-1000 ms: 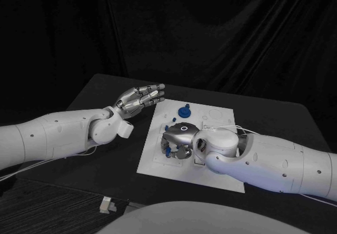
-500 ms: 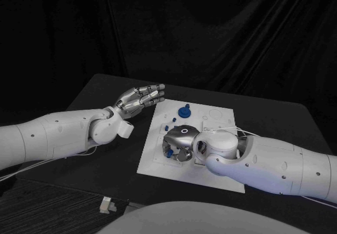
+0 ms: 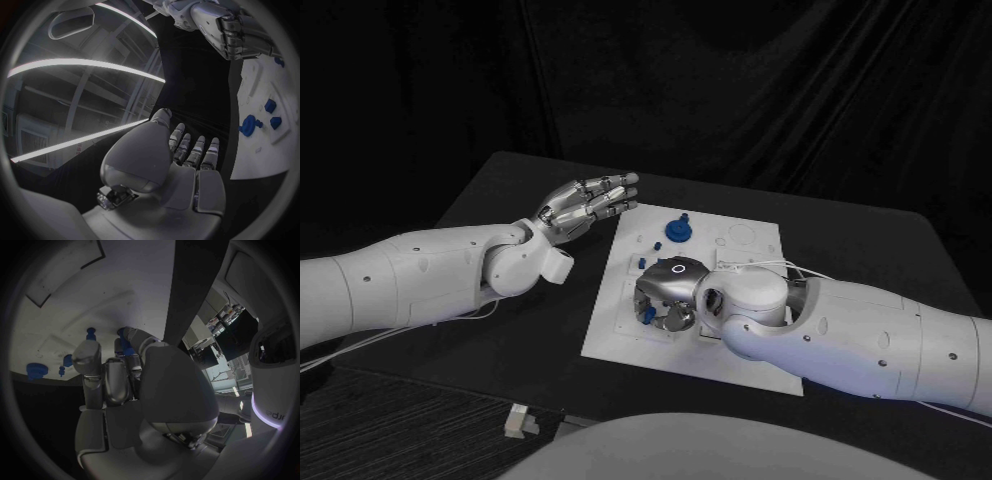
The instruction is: Assemble the parts on the task board
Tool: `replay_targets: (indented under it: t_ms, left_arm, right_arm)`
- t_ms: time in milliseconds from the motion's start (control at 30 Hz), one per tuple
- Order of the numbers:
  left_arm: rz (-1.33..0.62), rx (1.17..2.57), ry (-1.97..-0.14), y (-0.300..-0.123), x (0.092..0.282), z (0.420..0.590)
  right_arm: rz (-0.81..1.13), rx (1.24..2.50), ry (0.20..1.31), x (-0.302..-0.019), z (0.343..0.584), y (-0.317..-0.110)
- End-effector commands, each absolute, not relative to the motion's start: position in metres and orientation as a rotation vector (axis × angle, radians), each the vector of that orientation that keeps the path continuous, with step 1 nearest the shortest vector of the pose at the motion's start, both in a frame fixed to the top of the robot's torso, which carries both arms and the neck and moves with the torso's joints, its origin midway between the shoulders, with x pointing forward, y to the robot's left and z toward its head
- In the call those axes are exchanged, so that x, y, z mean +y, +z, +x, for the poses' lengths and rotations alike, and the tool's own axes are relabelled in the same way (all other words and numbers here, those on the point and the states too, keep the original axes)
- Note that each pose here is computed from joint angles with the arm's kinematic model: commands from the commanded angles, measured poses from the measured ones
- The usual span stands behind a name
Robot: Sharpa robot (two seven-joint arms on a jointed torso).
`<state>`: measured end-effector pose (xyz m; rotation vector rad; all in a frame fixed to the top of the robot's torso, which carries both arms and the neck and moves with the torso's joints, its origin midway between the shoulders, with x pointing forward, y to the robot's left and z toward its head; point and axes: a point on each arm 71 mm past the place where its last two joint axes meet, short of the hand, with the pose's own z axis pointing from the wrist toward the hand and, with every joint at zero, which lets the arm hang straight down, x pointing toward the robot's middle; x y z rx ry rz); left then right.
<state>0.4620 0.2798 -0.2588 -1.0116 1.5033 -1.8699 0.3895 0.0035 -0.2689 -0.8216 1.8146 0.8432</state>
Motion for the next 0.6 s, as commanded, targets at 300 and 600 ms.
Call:
replay_targets:
  t_ms: [300, 600]
  left_arm:
    - [-0.997, 1.467, -1.911, -0.2569, 0.2785, 0.4614]
    - [-0.999, 1.471, -1.908, -0.2576, 0.2790, 0.4614]
  right_arm:
    - [-0.845, 1.858, 0.805, 0.0009, 0.3884, -0.2750]
    - [-0.843, 1.860, 0.803, -0.0001, 0.3884, -0.2751]
